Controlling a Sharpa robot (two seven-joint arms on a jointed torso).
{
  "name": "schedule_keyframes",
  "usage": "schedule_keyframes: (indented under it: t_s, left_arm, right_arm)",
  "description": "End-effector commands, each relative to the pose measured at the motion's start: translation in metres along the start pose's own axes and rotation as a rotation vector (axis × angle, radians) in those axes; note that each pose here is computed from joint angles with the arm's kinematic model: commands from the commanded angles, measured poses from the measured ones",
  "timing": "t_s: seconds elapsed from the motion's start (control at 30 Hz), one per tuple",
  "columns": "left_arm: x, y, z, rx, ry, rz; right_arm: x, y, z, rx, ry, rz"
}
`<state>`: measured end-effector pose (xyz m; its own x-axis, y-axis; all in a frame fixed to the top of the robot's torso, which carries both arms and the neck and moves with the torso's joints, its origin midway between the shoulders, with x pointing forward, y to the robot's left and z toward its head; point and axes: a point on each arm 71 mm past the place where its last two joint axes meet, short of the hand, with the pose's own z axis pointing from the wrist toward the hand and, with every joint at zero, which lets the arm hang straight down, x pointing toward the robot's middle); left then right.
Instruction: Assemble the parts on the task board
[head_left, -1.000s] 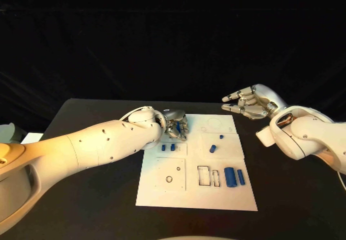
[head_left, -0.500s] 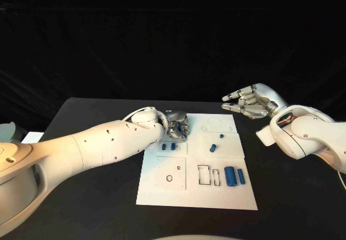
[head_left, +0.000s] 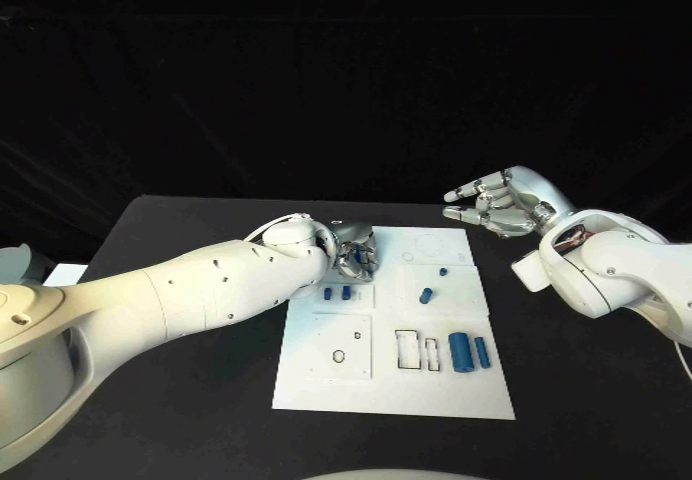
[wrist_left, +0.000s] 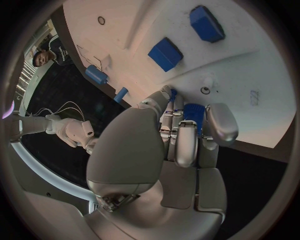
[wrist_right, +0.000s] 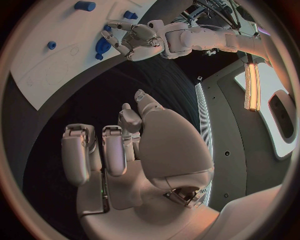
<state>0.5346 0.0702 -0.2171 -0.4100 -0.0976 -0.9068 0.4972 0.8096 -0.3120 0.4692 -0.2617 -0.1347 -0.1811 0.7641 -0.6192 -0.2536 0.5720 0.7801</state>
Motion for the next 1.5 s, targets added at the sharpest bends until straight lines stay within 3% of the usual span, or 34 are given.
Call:
schedule_keyframes:
  t_s: [0.03,0.73,1.17,1.5]
  left_arm:
    - [0.0087,0.0041,-0.0005,-0.027,0.042,0.016]
    - [-0.0018,0.0058,-0.0089,-0.006,-0.091,-0.071]
    - [-0.0139,0.0103,-0.0249,0.018,-0.171,-0.138]
    - [-0.0206,0.0217,-0.0403,-0.005,-0.165,-0.155]
  right_arm:
    - [0.002,0.001,0.000,-0.010,0.016,0.002]
    - [0.003,0.003,0.000,-0.016,0.020,0.005]
    - [0.003,0.002,0.001,-0.016,0.020,0.006]
    - [0.003,0.001,0.001,-0.014,0.019,0.006]
